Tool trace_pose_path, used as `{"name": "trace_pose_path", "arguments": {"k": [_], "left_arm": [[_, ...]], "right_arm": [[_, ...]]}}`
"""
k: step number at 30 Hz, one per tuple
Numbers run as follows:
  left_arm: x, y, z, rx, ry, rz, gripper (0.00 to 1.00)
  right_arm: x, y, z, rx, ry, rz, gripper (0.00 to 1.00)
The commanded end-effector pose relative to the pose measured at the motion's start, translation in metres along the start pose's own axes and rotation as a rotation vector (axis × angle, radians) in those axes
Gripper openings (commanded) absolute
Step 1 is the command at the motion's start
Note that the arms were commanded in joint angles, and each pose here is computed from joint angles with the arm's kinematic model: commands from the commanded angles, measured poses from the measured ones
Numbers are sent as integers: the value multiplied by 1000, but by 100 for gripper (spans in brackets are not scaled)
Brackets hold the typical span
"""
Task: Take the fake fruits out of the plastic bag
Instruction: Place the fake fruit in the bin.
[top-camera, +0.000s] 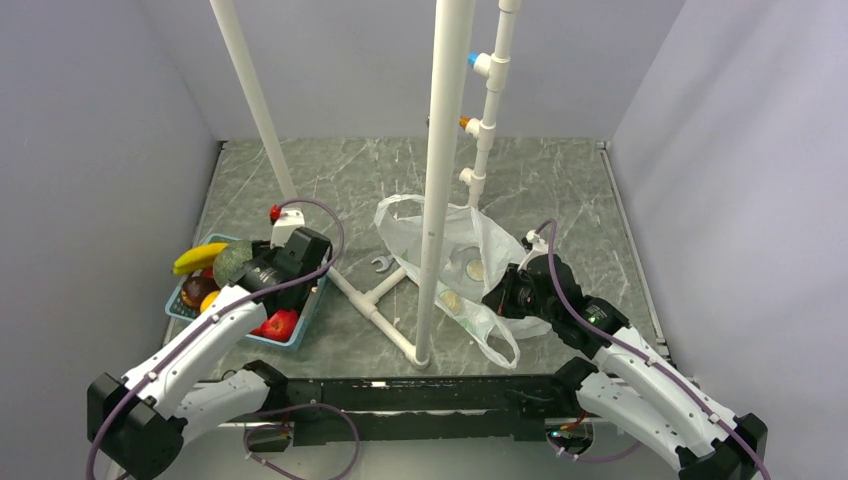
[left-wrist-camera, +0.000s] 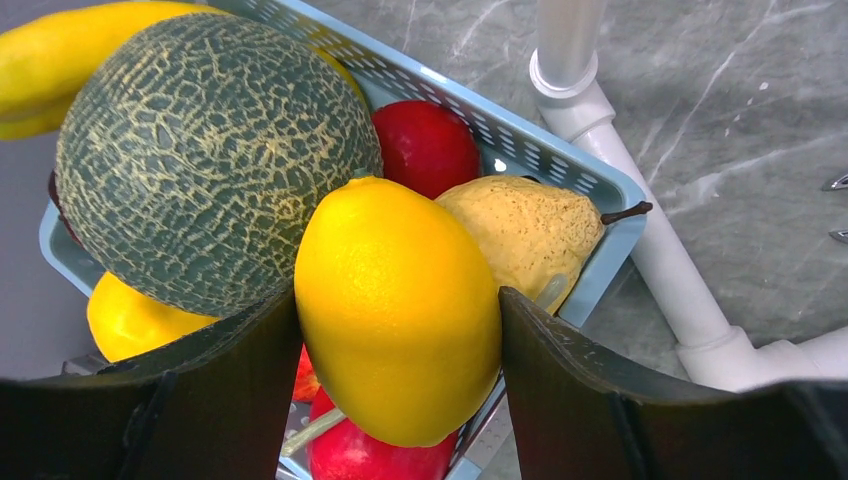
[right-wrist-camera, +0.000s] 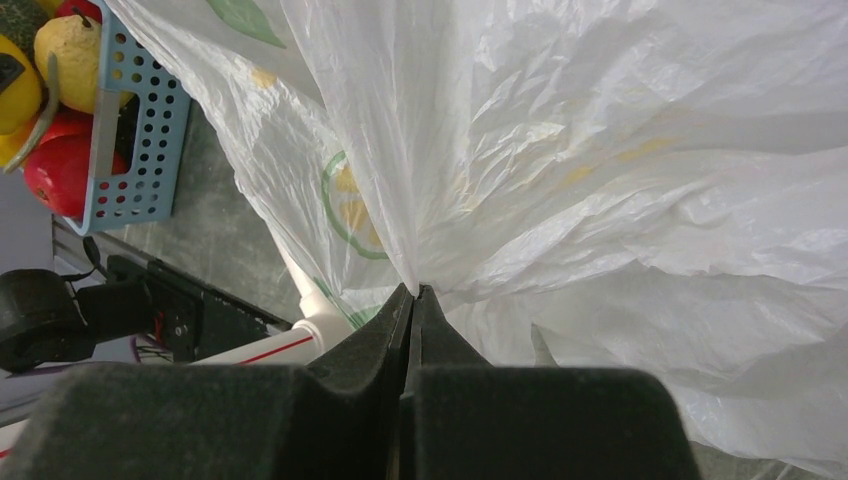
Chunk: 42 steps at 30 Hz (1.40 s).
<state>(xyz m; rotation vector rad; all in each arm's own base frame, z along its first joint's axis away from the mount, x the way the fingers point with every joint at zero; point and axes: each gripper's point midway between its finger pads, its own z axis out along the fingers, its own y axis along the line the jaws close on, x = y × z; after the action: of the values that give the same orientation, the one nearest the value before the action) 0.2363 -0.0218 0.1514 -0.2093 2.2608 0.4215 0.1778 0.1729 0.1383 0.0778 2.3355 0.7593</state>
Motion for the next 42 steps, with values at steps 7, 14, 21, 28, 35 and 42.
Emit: {"name": "trace_pose_path", "arguments": {"k": [7,14,21,28,35,42], "left_arm": [[33,18,6,-187,123,-104,20],[36,18,5,-197,140,-120,35],[23,18,-5,-160,123,-140,58],[9,14,-18,-78,100,-165,75],[12,15,-12,-102,96,-155,90],[19,10,-9,-121,149,-136,95]], "right_arm": [[-3,5,0,-30,-15,3,0],[-1,6,1,-36,-7,4,0],[0,6,1,-38,-4,7,0],[-6,8,-2,-35,-21,-4,0],[-7,10,-3,-43,-21,-4,0],[-5,8,-5,-40,-21,-2,0]]}}
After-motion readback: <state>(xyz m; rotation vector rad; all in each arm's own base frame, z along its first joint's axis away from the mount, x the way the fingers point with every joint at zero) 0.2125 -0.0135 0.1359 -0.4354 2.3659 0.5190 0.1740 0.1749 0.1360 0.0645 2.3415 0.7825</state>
